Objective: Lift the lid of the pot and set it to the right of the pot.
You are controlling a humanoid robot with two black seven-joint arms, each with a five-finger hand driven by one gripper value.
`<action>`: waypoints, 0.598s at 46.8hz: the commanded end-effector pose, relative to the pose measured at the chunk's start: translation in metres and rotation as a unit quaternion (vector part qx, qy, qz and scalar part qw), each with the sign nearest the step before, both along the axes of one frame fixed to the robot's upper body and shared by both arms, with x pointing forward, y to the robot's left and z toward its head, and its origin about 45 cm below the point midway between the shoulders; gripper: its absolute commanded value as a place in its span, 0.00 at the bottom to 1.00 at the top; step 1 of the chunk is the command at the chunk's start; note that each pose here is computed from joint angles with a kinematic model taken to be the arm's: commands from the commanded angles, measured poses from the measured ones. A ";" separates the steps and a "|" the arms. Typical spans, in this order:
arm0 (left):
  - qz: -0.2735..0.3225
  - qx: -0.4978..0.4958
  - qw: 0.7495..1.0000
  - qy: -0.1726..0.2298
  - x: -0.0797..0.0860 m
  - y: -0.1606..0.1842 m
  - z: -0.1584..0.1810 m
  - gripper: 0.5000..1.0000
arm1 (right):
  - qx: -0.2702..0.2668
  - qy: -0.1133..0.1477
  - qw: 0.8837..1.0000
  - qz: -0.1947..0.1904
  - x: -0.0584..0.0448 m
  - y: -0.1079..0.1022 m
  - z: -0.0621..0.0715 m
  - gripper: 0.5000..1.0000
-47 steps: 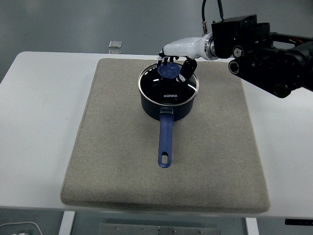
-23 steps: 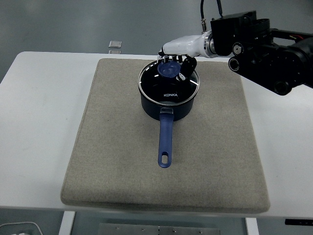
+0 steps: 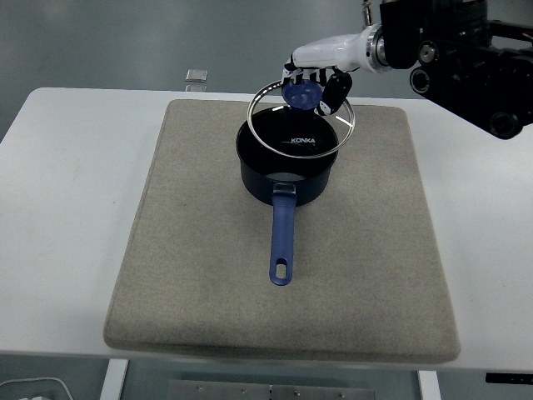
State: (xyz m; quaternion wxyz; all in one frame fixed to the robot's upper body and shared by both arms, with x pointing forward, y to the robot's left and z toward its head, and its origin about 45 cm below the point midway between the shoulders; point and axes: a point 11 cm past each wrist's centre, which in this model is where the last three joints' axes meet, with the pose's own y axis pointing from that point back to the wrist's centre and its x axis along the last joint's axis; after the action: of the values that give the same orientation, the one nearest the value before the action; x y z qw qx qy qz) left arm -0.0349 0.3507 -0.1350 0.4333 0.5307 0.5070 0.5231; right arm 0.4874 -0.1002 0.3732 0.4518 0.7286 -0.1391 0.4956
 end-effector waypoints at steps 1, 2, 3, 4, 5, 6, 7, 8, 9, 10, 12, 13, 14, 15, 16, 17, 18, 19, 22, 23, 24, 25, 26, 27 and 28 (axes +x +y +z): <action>0.000 0.000 1.000 0.000 0.000 0.000 0.000 1.00 | -0.001 0.002 1.000 -0.017 0.004 -0.017 0.004 0.03; 0.000 0.001 1.000 0.000 0.000 0.000 0.000 1.00 | -0.001 0.002 1.000 -0.021 0.005 -0.022 0.004 0.03; 0.000 0.001 1.000 0.000 0.000 0.000 0.000 1.00 | -0.001 0.001 1.000 -0.025 0.006 -0.026 0.005 0.03; 0.000 0.001 1.000 0.000 0.000 0.000 0.000 1.00 | -0.001 0.001 1.000 -0.029 0.007 -0.030 0.006 0.03; 0.000 0.001 1.000 0.000 0.000 0.000 0.000 1.00 | 0.000 0.002 0.999 -0.033 0.007 -0.033 0.006 0.03; 0.000 0.001 1.000 0.000 0.000 0.000 0.000 1.00 | 0.001 0.001 0.999 -0.036 0.008 -0.037 0.007 0.03; 0.000 0.001 1.000 0.000 0.000 0.000 0.000 1.00 | 0.002 0.002 0.999 -0.041 0.009 -0.041 0.007 0.03; 0.000 0.001 1.000 0.000 0.000 0.000 0.000 1.00 | 0.003 0.003 0.999 -0.044 0.009 -0.045 0.007 0.03; 0.000 0.000 1.000 0.000 0.000 0.000 0.000 1.00 | 0.003 0.003 0.999 -0.048 0.010 -0.048 0.007 0.03; 0.000 0.000 1.000 0.000 0.000 0.000 0.000 1.00 | 0.005 0.004 0.999 -0.051 0.010 -0.052 0.007 0.03; 0.000 0.000 1.000 0.000 0.000 0.000 0.000 1.00 | 0.004 0.004 0.998 -0.059 0.012 -0.060 0.007 0.03; 0.000 0.000 1.000 0.000 0.000 0.000 0.000 1.00 | 0.004 0.004 0.998 -0.063 0.012 -0.063 0.007 0.03; 0.000 0.001 1.000 0.000 0.000 0.000 0.000 1.00 | 0.004 0.004 0.998 -0.067 0.013 -0.068 0.006 0.03; 0.000 0.000 1.000 0.000 0.000 0.000 0.000 1.00 | 0.004 0.006 0.997 -0.070 0.013 -0.072 0.005 0.03; 0.000 0.000 1.000 0.000 0.000 0.000 0.000 1.00 | 0.003 0.006 0.997 -0.076 0.013 -0.078 0.004 0.03; 0.000 0.000 1.000 0.000 0.000 0.000 0.000 1.00 | 0.003 0.008 0.997 -0.081 0.014 -0.083 0.002 0.03; 0.000 0.001 1.000 0.000 0.000 0.000 0.000 1.00 | 0.003 0.009 0.996 -0.085 0.014 -0.088 0.000 0.03; 0.000 0.000 1.000 0.000 0.000 0.000 0.000 1.00 | 0.003 0.010 0.996 -0.090 0.014 -0.093 -0.001 0.03; 0.000 0.000 1.000 0.000 0.000 0.000 0.000 1.00 | 0.002 0.010 0.995 -0.097 0.014 -0.100 -0.005 0.03; 0.000 0.001 1.000 0.000 0.000 0.000 0.000 1.00 | 0.002 0.012 0.995 -0.097 0.014 -0.101 -0.008 0.03; 0.000 0.001 1.000 0.000 0.000 0.000 0.000 1.00 | 0.003 0.013 0.995 -0.099 0.014 -0.102 -0.010 0.03; 0.000 0.001 1.000 0.000 0.000 0.000 0.000 1.00 | 0.003 0.014 0.995 -0.100 0.014 -0.103 -0.011 0.03; 0.000 0.001 1.000 0.000 0.000 0.000 0.000 1.00 | 0.003 0.015 0.995 -0.101 0.014 -0.104 -0.012 0.03; 0.000 0.001 1.000 0.000 0.000 0.000 0.000 1.00 | 0.003 0.015 0.995 -0.101 0.014 -0.104 -0.014 0.03; 0.000 0.001 1.000 0.000 0.000 0.000 0.000 1.00 | 0.003 0.014 0.995 -0.101 0.014 -0.105 -0.015 0.03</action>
State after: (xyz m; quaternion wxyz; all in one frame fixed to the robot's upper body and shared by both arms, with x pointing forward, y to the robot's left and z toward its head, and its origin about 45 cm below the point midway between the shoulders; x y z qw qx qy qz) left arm -0.0348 0.3509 -0.1349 0.4332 0.5307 0.5068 0.5233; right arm 0.5011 -0.2030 0.3620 0.4988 0.7195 -0.2061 0.4372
